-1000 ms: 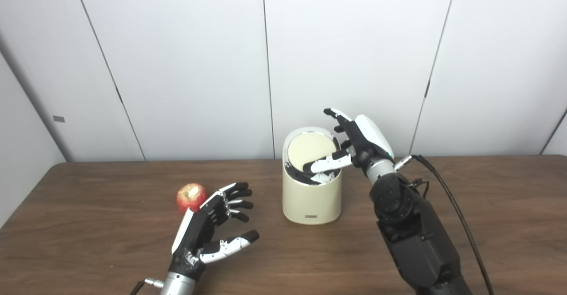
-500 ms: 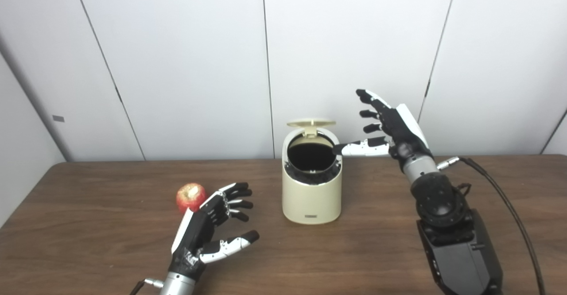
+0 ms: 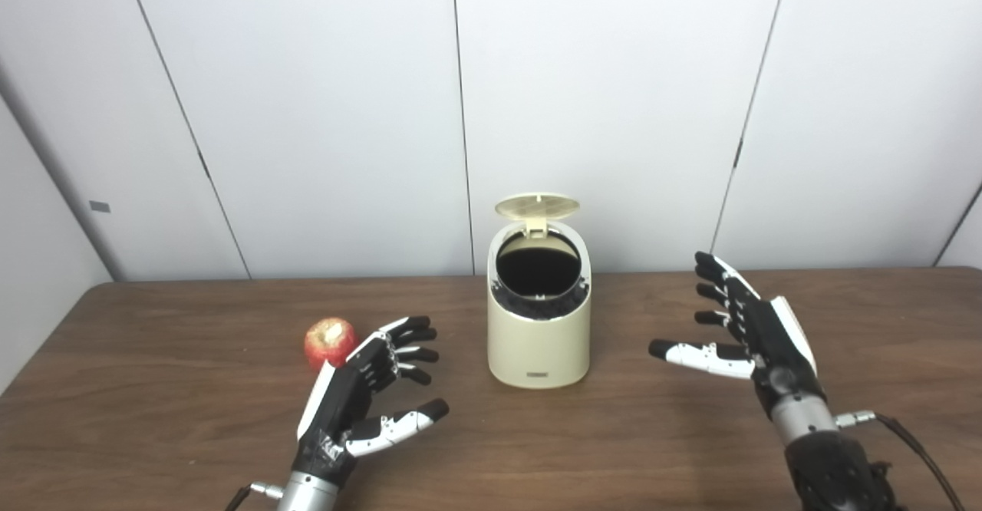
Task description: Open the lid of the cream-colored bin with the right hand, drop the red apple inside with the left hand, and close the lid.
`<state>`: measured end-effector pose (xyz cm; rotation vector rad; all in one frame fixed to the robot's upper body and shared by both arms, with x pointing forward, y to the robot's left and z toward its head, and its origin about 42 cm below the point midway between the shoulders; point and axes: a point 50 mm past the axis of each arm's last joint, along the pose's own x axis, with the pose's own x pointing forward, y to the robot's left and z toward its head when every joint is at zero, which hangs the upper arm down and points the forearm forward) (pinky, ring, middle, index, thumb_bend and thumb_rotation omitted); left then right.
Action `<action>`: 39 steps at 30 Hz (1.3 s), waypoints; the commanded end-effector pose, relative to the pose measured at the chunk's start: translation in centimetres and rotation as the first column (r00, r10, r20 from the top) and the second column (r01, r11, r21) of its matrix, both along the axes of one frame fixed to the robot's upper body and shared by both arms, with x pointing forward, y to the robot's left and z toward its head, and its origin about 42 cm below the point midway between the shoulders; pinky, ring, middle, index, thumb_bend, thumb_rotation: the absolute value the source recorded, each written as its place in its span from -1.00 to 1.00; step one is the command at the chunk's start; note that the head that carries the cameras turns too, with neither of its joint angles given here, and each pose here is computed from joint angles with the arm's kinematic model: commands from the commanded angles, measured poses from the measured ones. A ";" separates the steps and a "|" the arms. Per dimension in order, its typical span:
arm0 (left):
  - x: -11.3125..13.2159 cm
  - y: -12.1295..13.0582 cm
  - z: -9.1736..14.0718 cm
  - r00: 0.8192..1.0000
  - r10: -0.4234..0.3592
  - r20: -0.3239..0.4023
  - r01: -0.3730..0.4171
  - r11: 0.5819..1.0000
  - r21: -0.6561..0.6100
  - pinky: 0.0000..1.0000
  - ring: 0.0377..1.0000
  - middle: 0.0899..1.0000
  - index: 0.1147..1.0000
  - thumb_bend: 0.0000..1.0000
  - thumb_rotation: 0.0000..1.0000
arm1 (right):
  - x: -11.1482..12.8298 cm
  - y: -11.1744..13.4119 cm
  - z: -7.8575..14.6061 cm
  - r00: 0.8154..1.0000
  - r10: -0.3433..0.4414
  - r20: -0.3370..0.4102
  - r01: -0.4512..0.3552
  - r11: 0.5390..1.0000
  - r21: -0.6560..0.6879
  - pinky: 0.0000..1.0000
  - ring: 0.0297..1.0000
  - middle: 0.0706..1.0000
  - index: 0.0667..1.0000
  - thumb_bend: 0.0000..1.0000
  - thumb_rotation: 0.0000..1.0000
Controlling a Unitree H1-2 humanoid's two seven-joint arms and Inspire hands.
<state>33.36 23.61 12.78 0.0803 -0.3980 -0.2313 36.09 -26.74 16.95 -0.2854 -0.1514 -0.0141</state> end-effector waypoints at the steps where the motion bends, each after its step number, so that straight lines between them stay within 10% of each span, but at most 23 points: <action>1: -0.3 -0.2 -0.7 1.000 0.003 0.006 -0.003 1.000 -0.019 0.15 0.36 0.52 0.57 0.46 -0.73 | 0.1 -0.9 0.6 0.988 0.045 0.149 -0.050 0.998 0.030 0.56 0.71 0.86 0.79 0.64 -0.50; 18: -0.8 0.0 0.1 0.995 0.082 0.050 -0.083 0.996 0.014 0.15 0.36 0.49 0.54 0.46 -0.77 | -0.4 -0.7 -4.4 0.975 0.061 0.213 -0.089 0.988 0.125 0.62 0.76 0.87 0.84 0.63 -0.45; 26: -2.5 3.1 3.0 0.851 0.436 0.294 -0.495 0.852 0.171 0.19 0.42 0.47 0.42 0.39 -0.88 | -0.8 -1.6 -5.3 0.977 0.069 0.201 -0.102 0.982 0.156 0.71 0.83 0.94 0.88 0.54 -0.55; 39: -2.3 7.9 4.5 0.737 0.631 0.243 -0.673 0.718 0.179 0.39 0.71 0.81 0.81 0.61 -0.57 | -0.8 -1.9 -4.2 0.976 0.085 0.199 -0.120 0.978 0.170 0.79 0.86 0.97 0.92 0.52 -0.61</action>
